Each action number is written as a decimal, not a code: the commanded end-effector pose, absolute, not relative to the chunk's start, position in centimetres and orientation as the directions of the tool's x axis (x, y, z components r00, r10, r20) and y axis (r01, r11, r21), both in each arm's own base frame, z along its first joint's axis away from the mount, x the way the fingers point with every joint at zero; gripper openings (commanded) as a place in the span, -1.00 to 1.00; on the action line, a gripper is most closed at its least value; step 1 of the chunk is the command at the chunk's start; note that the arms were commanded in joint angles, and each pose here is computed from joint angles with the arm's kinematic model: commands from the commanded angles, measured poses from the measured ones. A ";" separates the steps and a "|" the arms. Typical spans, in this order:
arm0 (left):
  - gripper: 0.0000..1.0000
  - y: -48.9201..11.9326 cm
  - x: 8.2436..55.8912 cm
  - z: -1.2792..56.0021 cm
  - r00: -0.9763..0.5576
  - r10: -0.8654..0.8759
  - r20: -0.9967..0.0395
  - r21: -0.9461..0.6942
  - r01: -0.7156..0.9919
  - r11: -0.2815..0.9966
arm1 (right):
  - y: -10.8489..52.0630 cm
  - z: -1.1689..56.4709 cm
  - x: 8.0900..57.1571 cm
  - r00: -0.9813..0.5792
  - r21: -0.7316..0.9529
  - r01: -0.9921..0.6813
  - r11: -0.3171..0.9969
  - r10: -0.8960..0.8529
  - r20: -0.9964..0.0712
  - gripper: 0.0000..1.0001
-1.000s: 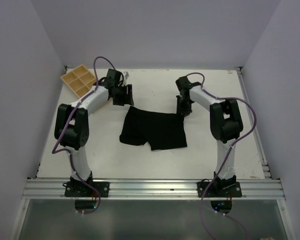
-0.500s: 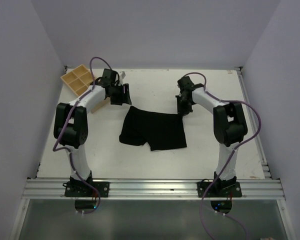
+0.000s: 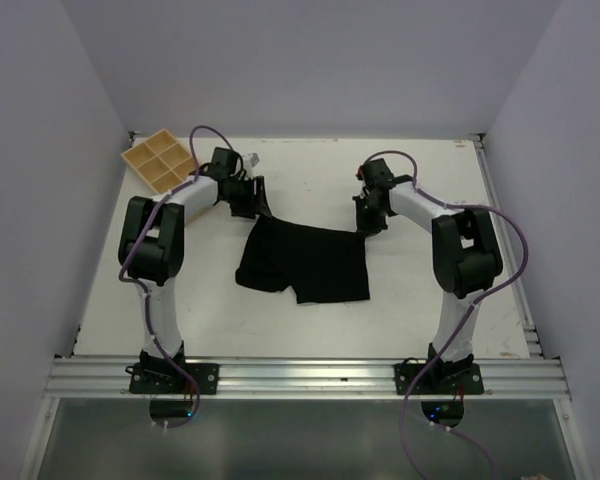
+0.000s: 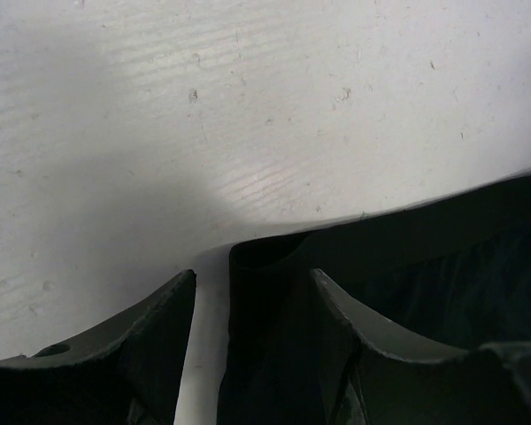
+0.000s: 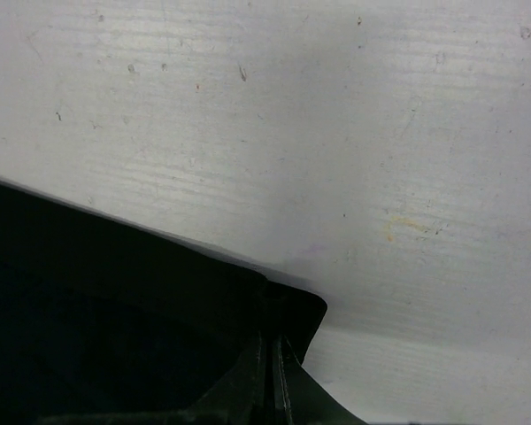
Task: Roll the underwear
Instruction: Flatten the underwear
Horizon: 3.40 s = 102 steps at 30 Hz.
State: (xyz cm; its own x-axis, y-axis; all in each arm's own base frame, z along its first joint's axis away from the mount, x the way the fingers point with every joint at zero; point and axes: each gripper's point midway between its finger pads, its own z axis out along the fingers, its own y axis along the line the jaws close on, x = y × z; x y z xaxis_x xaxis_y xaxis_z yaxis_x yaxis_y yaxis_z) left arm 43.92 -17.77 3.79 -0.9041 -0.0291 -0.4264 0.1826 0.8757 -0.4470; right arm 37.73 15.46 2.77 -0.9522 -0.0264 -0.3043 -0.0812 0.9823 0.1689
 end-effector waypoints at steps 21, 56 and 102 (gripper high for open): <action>-1.00 -18.3 53.9 24.4 -0.574 -0.144 -0.806 -0.379 0.313 0.871 | 12.2 22.5 45.9 -0.643 0.012 -0.093 0.996 -0.051 -0.764 -1.00; 0.24 -13.6 33.2 12.2 -0.620 -0.261 -0.740 -0.453 0.172 0.875 | 15.5 10.6 28.4 -0.809 0.295 -0.018 0.955 0.160 -0.566 -0.13; 0.09 -16.8 36.0 8.2 -0.800 -0.083 -0.594 -0.458 0.252 0.852 | 17.7 8.9 23.1 -0.934 0.290 -0.182 0.939 -0.073 -0.351 -0.13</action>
